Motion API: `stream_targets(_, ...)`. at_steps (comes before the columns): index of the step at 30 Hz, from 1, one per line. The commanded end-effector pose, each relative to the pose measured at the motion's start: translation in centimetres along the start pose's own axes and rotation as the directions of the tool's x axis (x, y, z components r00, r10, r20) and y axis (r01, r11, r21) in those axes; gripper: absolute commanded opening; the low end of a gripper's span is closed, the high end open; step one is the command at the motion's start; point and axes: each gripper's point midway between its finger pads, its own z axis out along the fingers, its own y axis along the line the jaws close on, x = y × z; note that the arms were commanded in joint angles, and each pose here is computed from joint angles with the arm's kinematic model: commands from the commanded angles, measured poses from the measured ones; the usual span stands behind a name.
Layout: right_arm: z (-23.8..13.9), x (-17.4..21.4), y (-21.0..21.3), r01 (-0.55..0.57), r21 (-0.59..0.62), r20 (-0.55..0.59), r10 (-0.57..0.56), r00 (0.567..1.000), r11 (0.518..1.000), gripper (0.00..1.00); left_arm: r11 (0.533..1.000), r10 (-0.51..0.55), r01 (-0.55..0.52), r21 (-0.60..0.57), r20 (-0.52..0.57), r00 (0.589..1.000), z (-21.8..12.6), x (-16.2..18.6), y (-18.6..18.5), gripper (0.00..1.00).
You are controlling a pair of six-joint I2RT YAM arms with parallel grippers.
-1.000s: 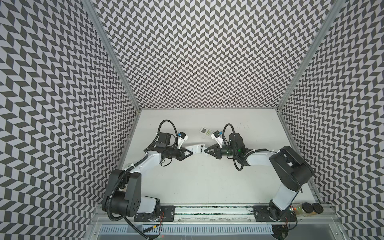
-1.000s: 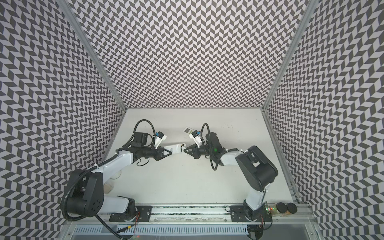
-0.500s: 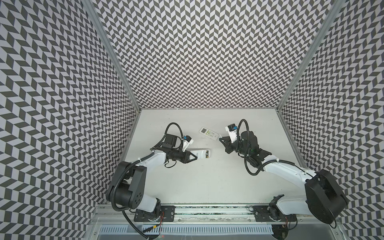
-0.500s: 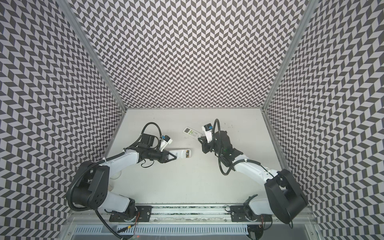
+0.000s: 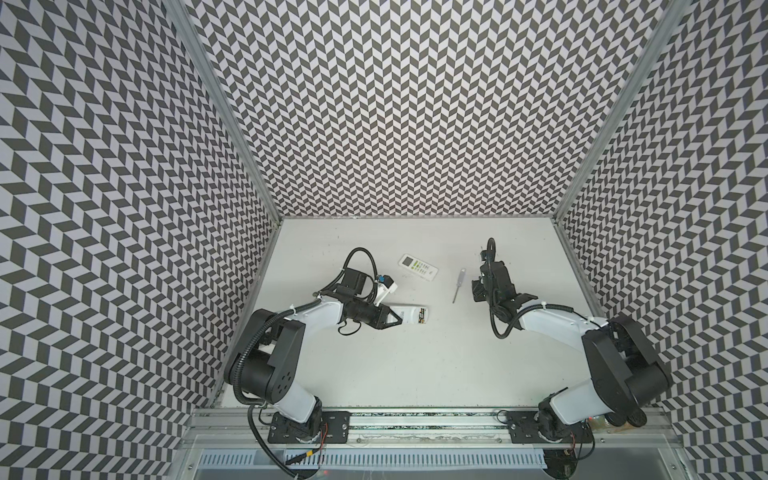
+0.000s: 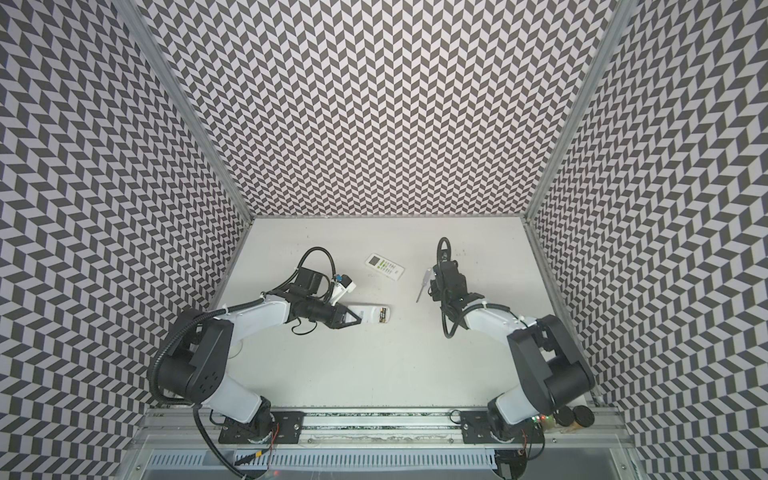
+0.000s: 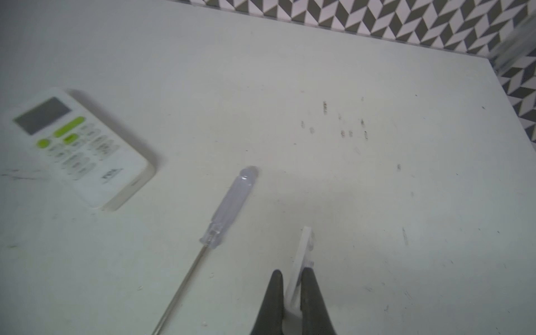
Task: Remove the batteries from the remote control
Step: 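Pull the battery cover away with the right gripper and drop it on the table, then lower the remote with the left gripper, battery compartment facing up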
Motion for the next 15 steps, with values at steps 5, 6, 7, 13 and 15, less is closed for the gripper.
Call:
stream_targets(5, 2.6, 1.0, -3.9, -0.097, 0.155, -0.087, 0.111, 0.990, 0.983, 0.00, 0.999, -0.032, 0.032, -0.020, -0.001, 0.999, 0.6, -1.1, 0.8, 0.04)
stream_targets(6, 2.9, 1.3, -4.1, -0.099, 0.161, -0.107, 0.117, 0.987, 0.982, 0.00, 0.999, -0.038, 0.038, -0.021, -0.002, 0.999, 0.7, -0.9, 0.9, 0.04)
stream_targets(7, 3.2, 1.6, -4.2, -0.094, 0.162, -0.123, 0.115, 0.986, 0.982, 0.01, 0.999, -0.040, 0.040, -0.023, -0.002, 0.999, 0.7, -0.8, 1.0, 0.05)
stream_targets(13, 3.9, 2.2, -4.1, -0.088, 0.158, -0.160, 0.114, 0.981, 0.983, 0.06, 0.997, -0.071, 0.070, -0.026, -0.020, 0.997, 1.1, -0.7, 1.8, 0.07)
stream_targets(15, 3.9, 2.2, -3.9, -0.083, 0.147, -0.163, 0.107, 0.981, 0.986, 0.08, 0.996, -0.081, 0.081, -0.022, -0.023, 0.996, 1.2, -0.3, 1.9, 0.07)
